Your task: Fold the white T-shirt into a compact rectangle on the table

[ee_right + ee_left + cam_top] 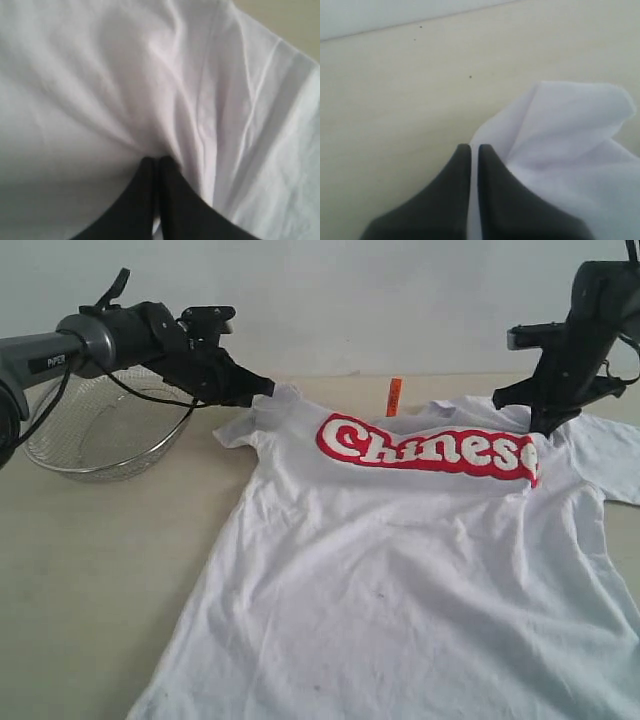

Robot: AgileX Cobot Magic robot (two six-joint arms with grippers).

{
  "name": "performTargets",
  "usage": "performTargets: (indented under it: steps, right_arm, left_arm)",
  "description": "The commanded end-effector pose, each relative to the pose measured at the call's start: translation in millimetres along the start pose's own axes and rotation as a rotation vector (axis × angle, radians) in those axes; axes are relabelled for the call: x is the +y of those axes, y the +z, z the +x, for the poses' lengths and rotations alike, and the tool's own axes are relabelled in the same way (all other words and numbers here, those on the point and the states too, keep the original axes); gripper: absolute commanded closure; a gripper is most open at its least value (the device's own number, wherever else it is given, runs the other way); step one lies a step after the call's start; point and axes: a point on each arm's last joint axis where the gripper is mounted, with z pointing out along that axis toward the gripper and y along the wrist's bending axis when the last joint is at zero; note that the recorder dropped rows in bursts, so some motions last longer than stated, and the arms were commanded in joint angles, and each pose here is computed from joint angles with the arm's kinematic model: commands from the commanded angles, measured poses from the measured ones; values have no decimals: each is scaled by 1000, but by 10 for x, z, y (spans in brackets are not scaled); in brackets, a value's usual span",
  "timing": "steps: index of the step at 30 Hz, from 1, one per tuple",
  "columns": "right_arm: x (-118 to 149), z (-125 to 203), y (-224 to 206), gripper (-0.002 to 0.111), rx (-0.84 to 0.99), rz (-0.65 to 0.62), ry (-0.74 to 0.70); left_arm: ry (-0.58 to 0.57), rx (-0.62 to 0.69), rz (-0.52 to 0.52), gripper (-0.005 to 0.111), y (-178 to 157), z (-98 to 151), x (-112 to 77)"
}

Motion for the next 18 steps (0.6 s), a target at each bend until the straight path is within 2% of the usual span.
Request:
performTargets:
  steps: [1, 5, 8, 9, 11, 15, 18]
  right_arm:
    - [-308, 101, 95, 109, 46, 47, 38]
    - [-351, 86, 63, 109, 14, 12, 45]
    - [-211, 0, -158, 109, -60, -104, 22]
    - [-165, -26, -250, 109, -81, -132, 21]
    - [-110, -56, -523, 109, -109, -133, 5]
    - [-69, -85, -965, 109, -178, -118, 15]
    - [25, 1, -1084, 109, -155, -134, 17]
  left_arm:
    - [8, -46, 3, 102, -196, -181, -57]
    - [26, -57, 18, 102, -430, -334, -117]
    - [27, 21, 55, 102, -527, -317, -170]
    - [61, 50, 68, 102, -561, -307, -187]
    - [144, 127, 114, 102, -645, -274, -260]
    - [137, 174, 191, 102, -819, -293, -378]
    - [142, 217, 282, 102, -884, -229, -496]
